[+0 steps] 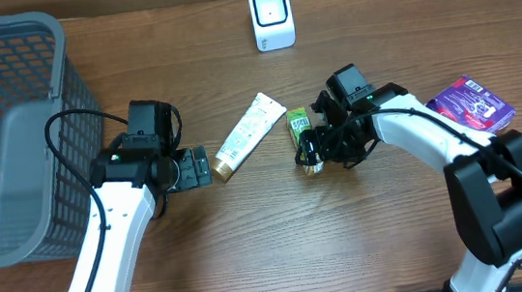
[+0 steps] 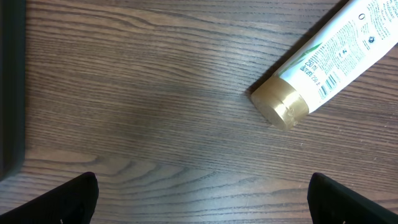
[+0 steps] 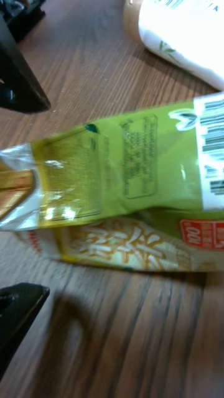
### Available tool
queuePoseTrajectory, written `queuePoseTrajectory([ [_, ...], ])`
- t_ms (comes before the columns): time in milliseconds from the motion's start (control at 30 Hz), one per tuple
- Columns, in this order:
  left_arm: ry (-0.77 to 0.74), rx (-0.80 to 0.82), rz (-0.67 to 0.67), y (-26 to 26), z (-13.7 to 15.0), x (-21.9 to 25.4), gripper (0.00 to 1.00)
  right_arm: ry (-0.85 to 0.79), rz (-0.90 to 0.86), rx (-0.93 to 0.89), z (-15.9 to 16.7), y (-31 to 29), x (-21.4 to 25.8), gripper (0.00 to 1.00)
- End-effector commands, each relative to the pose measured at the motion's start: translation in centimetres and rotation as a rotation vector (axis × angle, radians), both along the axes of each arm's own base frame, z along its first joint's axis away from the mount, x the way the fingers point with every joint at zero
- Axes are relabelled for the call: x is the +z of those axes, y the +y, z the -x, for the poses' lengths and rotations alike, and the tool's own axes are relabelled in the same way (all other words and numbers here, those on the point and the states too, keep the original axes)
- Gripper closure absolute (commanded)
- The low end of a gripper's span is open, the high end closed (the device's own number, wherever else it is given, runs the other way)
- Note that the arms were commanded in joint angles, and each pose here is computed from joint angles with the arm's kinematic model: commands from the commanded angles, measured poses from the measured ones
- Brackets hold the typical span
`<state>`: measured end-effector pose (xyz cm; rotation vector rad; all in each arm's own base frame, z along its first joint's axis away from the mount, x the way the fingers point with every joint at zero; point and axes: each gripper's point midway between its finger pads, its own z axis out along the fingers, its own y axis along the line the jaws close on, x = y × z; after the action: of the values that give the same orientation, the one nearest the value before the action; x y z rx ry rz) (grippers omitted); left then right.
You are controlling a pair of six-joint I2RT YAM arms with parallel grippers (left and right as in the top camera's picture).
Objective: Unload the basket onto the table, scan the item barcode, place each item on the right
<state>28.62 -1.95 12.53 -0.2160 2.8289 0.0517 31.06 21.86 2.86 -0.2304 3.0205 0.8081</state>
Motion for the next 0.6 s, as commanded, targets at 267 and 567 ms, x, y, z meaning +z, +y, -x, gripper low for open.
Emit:
queuePoseTrajectory([
  [267,0.001,0.009,-0.005,0.0,0.0,-0.2,0.00,0.086,-0.075,-0.058,-0.4,-0.8,-1.2,0.85],
  [567,0.001,0.009,-0.005,0.0,0.0,-0.2,0.00,-0.067,0.121,-0.115,-2.6,-2.9,2.3,0.96],
])
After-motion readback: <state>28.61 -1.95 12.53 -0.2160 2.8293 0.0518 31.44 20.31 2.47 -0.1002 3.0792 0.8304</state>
